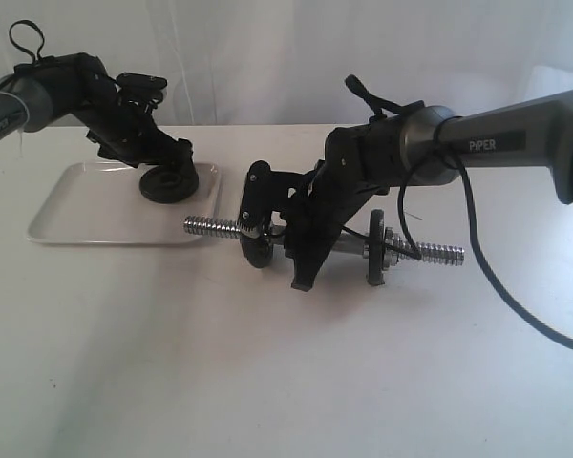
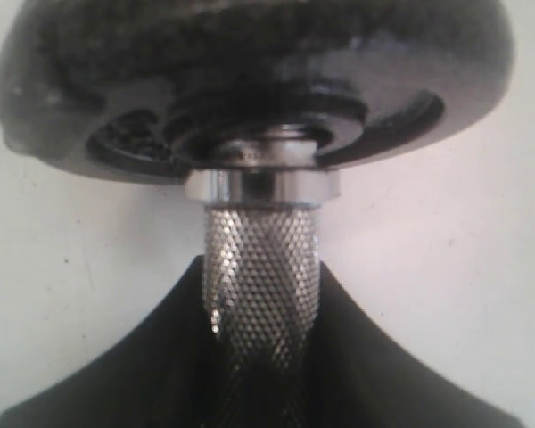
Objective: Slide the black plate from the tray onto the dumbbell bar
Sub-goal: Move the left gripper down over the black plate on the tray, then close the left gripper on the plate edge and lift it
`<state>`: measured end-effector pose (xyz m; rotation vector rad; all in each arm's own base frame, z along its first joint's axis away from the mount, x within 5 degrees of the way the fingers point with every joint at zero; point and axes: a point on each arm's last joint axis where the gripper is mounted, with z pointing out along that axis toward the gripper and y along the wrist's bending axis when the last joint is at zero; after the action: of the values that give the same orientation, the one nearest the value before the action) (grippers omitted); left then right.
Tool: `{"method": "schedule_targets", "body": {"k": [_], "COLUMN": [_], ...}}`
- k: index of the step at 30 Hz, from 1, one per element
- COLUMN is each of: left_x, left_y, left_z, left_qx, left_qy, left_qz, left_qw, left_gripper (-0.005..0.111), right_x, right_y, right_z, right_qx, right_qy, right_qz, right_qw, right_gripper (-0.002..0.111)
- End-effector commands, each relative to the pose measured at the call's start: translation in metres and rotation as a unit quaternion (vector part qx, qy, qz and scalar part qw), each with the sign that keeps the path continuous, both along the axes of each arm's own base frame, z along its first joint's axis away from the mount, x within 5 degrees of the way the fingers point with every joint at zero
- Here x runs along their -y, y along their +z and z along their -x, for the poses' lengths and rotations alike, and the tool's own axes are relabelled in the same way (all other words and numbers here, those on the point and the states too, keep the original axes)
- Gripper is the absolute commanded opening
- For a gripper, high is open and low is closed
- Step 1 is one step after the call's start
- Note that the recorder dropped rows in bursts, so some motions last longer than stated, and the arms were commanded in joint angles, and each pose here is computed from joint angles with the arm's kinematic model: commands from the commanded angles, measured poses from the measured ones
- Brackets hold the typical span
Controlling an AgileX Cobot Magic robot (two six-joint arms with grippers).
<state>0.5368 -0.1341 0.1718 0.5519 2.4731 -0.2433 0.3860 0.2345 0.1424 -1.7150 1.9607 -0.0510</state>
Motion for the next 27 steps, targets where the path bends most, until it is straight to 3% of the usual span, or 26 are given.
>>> {"method": "schedule_targets", "body": {"k": [1, 5, 11, 15, 27], "left_x": [0.016, 0.027, 0.024, 0.018, 0.016], "left_y": [0.007, 0.007, 0.006, 0.005, 0.001], "left_z": [0.006, 0.01, 0.01, 0.008, 0.014], "left_qx": [0.002, 0.014, 0.015, 0.009, -0.044], "left_qy": [-0.036, -0.078, -0.079, -0.046, 0.005], "left_qz": [-0.004, -0.033, -0.06, -0.077, -0.056], "left_qw": [0.999, 0.996, 0.995, 0.996, 0.997], "left_gripper": [0.105, 0.105, 0.105, 0.105, 0.105], "right_x": [-0.006, -0.007, -0.007, -0.007, -0.007], "right_y": [0.016, 0.016, 0.016, 0.016, 0.016], "right_z": [-0.003, -0.003, -0.003, -0.003, -0.003], "right_qx": [0.024, 0.021, 0.021, 0.021, 0.021], "right_qy": [-0.027, -0.034, -0.035, -0.035, -0.035], "right_qz": [-0.047, -0.052, -0.052, -0.052, -0.052], "right_qw": [0.998, 0.998, 0.998, 0.998, 0.998], "right_gripper": [0.0, 0.0, 0.0, 0.0, 0.0]}}
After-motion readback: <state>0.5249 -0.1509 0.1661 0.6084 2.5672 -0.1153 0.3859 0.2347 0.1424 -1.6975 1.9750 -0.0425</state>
